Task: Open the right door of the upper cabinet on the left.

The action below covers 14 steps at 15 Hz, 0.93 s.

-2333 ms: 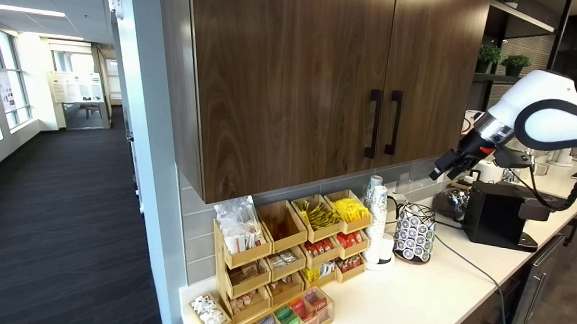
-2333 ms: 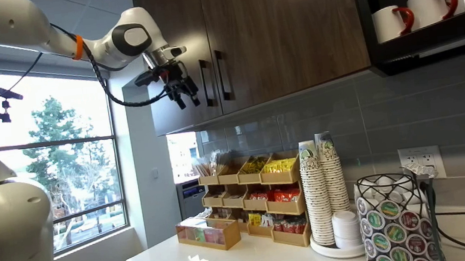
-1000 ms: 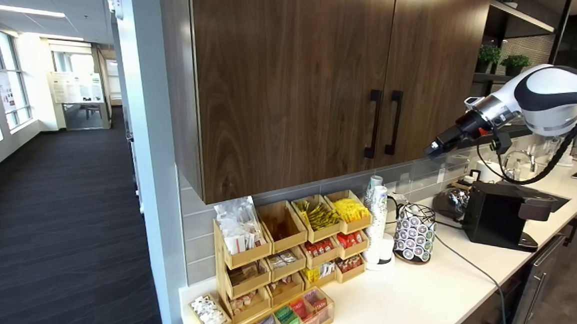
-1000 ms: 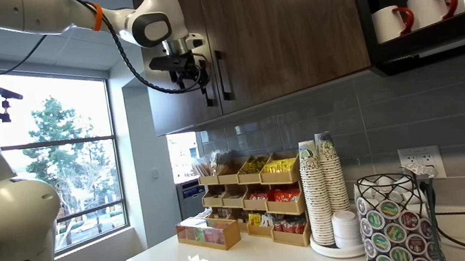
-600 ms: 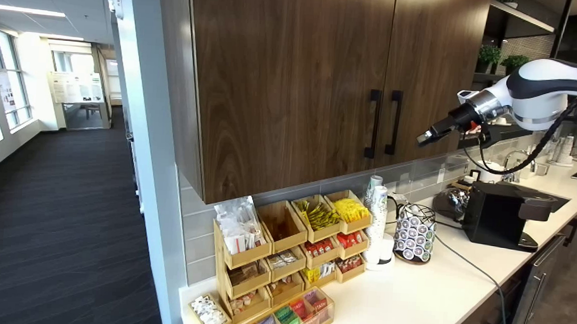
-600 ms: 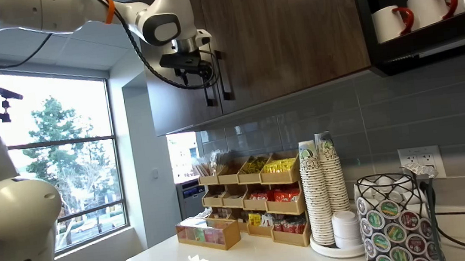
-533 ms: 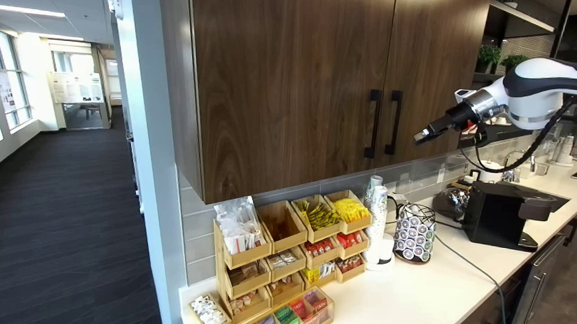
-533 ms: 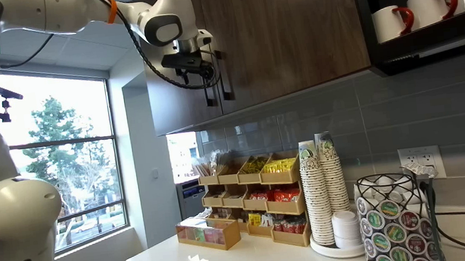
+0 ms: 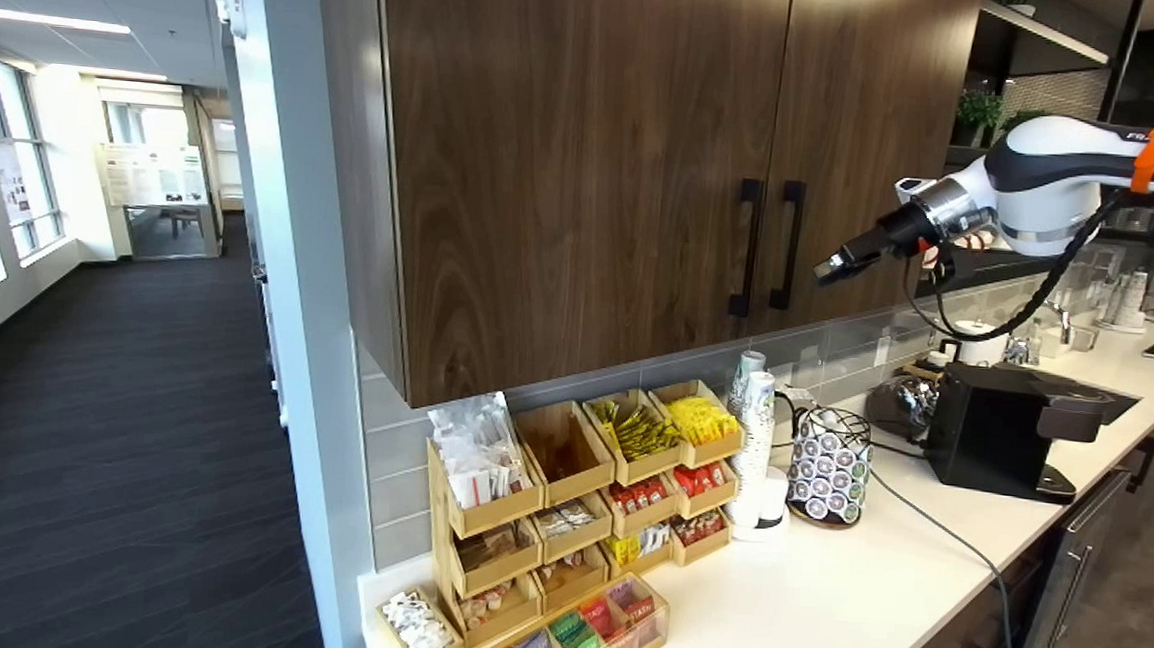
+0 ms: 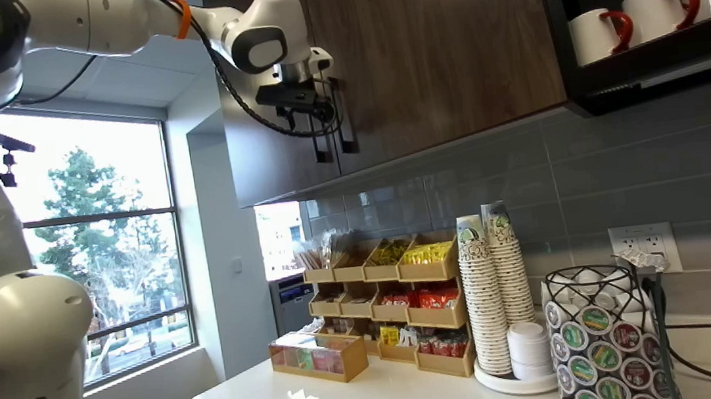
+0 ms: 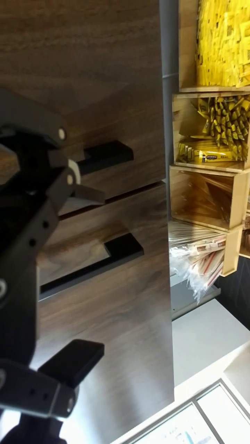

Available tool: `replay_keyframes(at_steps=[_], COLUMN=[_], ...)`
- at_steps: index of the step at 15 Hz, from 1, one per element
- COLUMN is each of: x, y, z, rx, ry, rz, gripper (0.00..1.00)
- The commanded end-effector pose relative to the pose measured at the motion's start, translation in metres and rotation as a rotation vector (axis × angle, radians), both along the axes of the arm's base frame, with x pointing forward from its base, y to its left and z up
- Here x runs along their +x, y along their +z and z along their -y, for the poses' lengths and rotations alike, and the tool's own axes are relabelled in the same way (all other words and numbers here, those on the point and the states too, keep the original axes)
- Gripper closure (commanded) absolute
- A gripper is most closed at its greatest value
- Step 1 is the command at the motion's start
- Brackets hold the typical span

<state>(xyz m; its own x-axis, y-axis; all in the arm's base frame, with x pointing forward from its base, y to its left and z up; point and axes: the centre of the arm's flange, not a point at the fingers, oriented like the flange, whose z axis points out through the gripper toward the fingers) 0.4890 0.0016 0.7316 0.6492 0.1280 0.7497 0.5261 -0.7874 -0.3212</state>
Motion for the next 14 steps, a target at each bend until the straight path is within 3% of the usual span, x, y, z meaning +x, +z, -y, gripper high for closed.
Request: replay_keyframes(at_steps=[1, 7, 14], x=[0.007, 0.022, 0.033], y=[0.005, 0.009, 0.013], z=[0.004, 0.009, 0.030], rx=[0.008, 0.009, 0.004], ry=[0.040, 0.124, 0.127], rz=[0.012, 0.042, 0.070], gripper=[0.00, 0.00, 0.00])
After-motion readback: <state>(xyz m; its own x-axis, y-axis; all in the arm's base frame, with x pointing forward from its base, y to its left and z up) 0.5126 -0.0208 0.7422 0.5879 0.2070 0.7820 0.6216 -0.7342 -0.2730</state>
